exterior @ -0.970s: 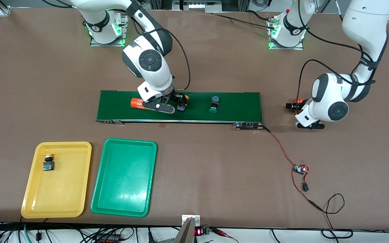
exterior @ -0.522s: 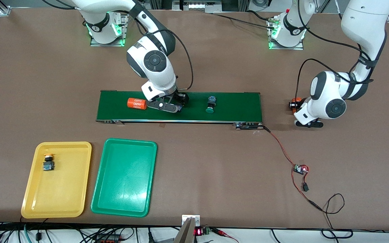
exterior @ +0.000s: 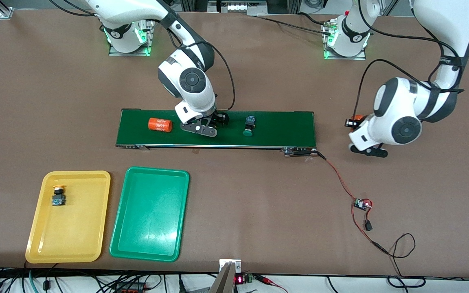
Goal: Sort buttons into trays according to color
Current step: 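Grasp the orange button with the right gripper while the left gripper grasps a cylinder, then carry the button to the yellow tray while the left gripper places the cylinder, then release the button in the tray while the left gripper grasps a green button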
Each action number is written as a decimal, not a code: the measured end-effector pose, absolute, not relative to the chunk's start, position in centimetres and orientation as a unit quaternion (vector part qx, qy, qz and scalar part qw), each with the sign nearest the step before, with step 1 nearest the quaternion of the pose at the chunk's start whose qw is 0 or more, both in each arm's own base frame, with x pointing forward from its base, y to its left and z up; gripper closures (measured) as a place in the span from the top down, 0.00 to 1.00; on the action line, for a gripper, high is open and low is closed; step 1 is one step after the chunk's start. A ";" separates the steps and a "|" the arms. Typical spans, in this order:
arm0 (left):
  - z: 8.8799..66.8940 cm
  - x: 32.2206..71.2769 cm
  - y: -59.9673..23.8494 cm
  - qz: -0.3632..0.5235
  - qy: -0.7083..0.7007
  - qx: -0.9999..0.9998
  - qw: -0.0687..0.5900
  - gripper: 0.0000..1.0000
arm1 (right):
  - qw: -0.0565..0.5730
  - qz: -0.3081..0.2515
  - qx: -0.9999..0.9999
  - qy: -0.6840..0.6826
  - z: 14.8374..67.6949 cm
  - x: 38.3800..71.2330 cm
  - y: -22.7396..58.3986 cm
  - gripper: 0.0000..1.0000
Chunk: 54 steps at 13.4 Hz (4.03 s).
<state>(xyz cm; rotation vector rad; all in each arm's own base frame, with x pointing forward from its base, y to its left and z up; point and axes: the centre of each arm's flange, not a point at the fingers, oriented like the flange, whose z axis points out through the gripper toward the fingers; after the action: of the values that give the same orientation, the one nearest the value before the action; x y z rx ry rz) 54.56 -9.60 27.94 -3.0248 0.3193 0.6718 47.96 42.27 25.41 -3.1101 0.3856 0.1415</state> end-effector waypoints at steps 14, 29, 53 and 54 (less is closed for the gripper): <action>29.2 53.6 -25.6 0.104 0.599 -0.790 -0.083 0.50 | -0.013 0.033 -0.993 0.109 25.4 52.3 38.2 0.41; 31.3 53.8 -28.0 0.076 0.627 -0.774 -0.036 1.00 | -0.044 0.030 -0.997 -0.061 35.5 67.2 12.1 0.41; 28.1 56.8 8.7 0.128 0.064 -0.990 0.009 1.00 | -0.096 -0.083 -0.986 -0.109 21.4 72.7 -4.5 0.41; 26.6 56.2 9.0 0.130 0.061 -0.990 0.010 1.00 | -0.096 -0.084 -0.986 -0.109 21.4 72.7 -4.4 0.41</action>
<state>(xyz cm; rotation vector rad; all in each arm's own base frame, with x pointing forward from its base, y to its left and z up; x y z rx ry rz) 56.23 8.96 26.61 -3.0905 0.1889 0.4046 72.73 -4.45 21.43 -3.3023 -0.3648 -0.2800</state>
